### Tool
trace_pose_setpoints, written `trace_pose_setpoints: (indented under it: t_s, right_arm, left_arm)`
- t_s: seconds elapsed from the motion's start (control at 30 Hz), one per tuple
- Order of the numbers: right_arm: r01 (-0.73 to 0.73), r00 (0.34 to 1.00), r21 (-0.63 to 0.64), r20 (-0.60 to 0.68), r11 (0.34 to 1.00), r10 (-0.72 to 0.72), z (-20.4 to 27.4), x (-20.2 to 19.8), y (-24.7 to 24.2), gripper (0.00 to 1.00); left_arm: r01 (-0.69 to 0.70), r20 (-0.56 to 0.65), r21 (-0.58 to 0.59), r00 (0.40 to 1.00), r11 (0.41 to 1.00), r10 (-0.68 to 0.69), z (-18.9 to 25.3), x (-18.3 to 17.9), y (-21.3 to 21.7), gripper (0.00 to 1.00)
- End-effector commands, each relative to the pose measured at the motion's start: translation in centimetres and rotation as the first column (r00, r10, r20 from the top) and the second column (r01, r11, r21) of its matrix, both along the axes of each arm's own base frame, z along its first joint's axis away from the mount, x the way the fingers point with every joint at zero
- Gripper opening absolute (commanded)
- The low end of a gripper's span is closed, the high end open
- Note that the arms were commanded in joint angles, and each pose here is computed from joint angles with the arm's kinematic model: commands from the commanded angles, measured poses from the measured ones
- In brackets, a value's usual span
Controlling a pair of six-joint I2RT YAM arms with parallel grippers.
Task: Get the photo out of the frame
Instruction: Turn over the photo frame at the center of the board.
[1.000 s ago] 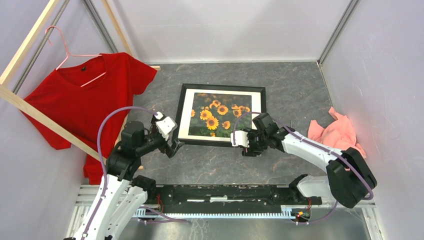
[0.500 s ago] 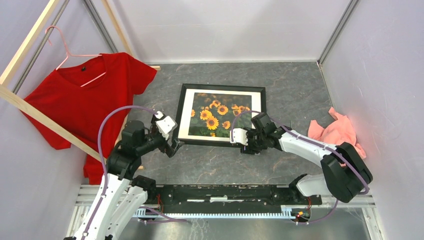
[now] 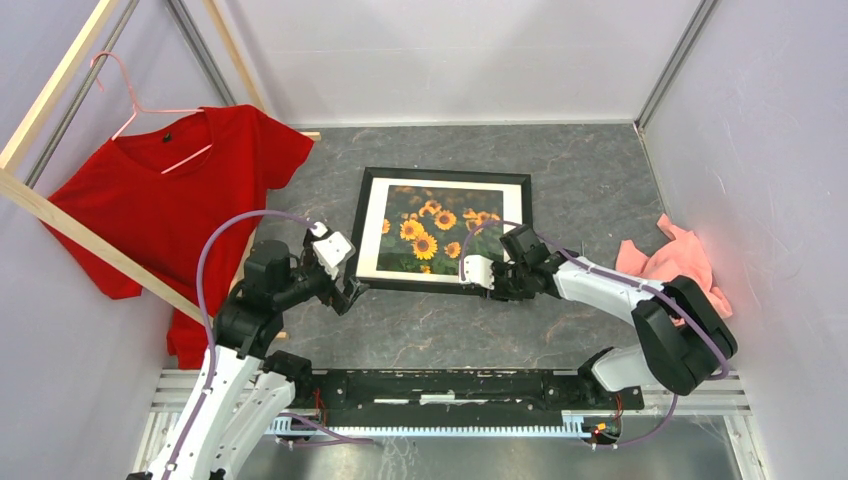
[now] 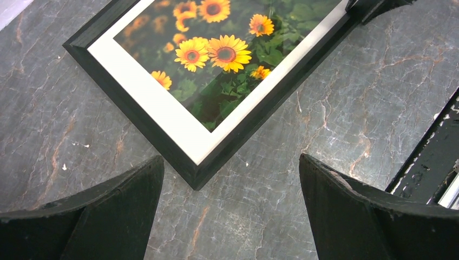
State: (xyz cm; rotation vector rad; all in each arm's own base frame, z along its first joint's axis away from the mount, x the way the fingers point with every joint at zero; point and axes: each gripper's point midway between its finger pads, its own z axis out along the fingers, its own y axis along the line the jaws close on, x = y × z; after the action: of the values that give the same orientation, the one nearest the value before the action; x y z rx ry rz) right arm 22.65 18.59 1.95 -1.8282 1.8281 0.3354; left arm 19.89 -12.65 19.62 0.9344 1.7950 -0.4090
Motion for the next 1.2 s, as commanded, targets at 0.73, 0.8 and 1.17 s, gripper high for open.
trace_pose_setpoints:
  t_s: [0.73, 0.8, 1.17]
  right_arm:
    - [-0.108, 0.994, 0.175, 0.036, 0.979, 0.103, 6.1, -0.8, 2.3, 0.00]
    - [-0.118, 0.993, 0.189, 0.029, 0.975, 0.114, 6.6, -1.0, 2.5, 0.00]
    - [-0.129, 0.991, 0.239, -0.005, 0.963, 0.134, 7.9, -1.4, 3.4, 0.00]
  left_arm:
    - [0.170, 0.100, 0.233, 0.975, 0.957, -0.198, -3.3, 7.4, -2.9, 1.00]
    - [0.173, 0.127, 0.274, 0.969, 0.946, -0.214, -4.2, 7.9, -3.9, 1.00]
    - [0.251, 0.223, 0.520, 0.883, 0.816, -0.413, -9.1, 5.7, -8.3, 1.00]
